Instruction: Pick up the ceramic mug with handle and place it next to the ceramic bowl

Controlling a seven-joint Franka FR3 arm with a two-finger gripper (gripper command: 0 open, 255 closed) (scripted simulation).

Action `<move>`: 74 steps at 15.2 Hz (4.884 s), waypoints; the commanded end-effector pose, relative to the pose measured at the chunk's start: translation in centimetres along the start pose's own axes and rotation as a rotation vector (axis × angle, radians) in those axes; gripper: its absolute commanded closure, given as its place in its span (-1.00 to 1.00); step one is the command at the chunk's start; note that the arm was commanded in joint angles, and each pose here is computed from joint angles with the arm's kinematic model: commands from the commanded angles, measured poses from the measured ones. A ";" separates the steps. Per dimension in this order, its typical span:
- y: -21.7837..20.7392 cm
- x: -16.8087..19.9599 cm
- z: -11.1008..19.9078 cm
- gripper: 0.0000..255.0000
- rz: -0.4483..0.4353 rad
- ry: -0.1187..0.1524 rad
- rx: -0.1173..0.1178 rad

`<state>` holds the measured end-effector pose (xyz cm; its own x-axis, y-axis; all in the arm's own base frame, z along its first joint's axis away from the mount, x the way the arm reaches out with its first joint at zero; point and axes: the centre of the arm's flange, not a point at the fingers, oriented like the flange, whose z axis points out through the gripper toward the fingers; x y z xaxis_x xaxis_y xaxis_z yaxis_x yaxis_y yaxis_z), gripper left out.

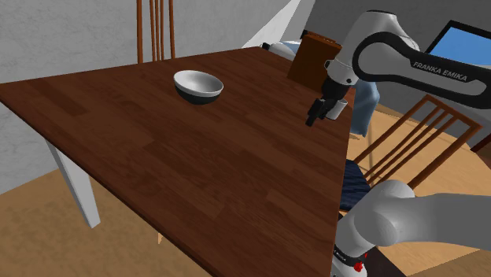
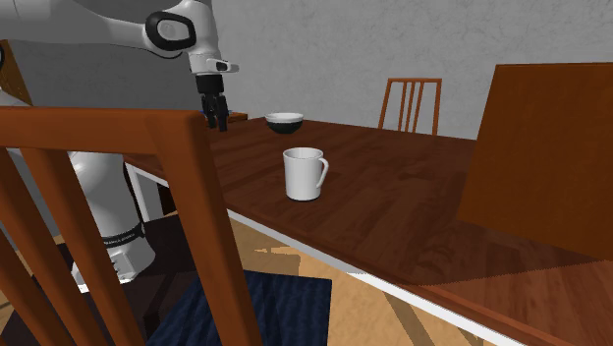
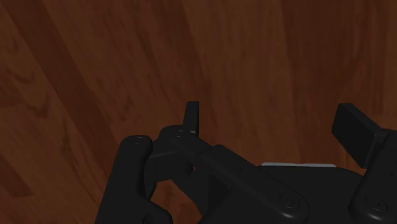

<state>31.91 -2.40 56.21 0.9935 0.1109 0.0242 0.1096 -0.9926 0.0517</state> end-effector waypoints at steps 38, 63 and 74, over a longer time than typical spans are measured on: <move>33.2 5.6 4.5 -1.00 -0.052 -0.027 -0.018; 33.5 5.7 -1.3 1.00 -0.052 -0.027 -0.018; 33.8 5.9 -7.1 1.00 -0.052 -0.027 -0.018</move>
<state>41.23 -34.97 64.66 0.9869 0.1610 -0.0057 0.1610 -0.9845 0.0701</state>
